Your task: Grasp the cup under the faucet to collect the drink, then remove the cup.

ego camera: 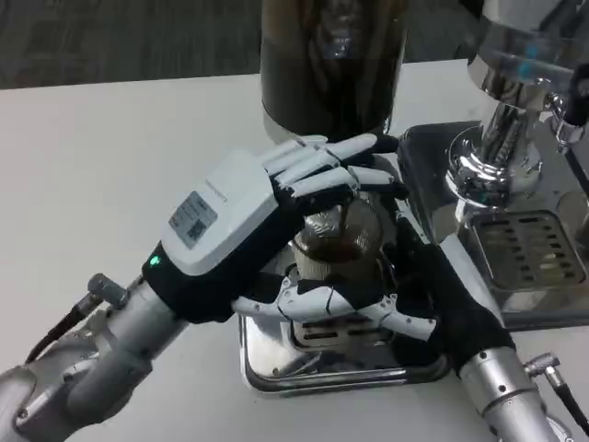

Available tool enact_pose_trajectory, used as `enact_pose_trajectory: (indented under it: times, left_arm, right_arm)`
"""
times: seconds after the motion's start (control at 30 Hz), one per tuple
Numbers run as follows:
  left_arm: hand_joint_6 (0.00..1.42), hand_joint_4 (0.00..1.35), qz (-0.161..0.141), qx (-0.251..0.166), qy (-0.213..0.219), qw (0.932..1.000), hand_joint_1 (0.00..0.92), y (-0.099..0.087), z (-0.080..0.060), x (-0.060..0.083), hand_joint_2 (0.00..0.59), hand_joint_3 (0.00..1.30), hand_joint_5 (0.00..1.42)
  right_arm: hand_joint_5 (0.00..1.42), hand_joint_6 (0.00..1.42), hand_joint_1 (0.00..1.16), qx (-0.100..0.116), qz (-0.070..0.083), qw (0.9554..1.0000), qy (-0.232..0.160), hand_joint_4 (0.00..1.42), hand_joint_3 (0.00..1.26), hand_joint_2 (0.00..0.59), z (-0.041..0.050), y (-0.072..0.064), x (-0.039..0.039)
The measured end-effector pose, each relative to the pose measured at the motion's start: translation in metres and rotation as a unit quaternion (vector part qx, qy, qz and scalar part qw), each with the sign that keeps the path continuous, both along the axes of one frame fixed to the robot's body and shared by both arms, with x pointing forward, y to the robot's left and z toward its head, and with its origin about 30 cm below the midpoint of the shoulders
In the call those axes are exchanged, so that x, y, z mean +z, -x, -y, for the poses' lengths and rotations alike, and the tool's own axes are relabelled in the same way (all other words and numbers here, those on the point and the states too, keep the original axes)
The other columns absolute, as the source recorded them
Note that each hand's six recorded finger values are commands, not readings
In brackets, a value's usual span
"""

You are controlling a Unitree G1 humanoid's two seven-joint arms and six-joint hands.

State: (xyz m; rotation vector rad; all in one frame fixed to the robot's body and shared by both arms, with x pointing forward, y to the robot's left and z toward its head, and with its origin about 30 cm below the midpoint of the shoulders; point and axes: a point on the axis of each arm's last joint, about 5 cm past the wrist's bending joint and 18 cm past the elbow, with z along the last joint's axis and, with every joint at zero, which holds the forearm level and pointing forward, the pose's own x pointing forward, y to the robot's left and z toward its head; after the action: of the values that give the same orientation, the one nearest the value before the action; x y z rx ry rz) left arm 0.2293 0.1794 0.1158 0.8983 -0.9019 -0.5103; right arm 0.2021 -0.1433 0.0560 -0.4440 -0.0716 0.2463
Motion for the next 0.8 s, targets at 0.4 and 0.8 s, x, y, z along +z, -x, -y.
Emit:
enact_pose_trajectory:
  times: [0.4, 0.8]
  left_arm:
    - [0.21, 0.11, -0.004, 0.067, 0.042, 0.9969, 0.000, 0.008, -0.016, 0.000, 0.204, 0.31, 0.30]
    - [0.22, 0.14, 0.015, 0.095, 0.114, 0.9887, 0.000, 0.007, -0.023, 0.008, 0.204, 0.33, 0.32]
  right_arm:
    - [0.00, 0.05, 0.56, -0.004, 0.003, 1.0000, 0.000, 0.00, 0.00, 0.182, -0.0001, 0.002, -0.0007]
    - [0.00, 0.05, 0.56, -0.004, 0.003, 1.0000, 0.000, 0.00, 0.00, 0.184, -0.0002, 0.002, -0.0010]
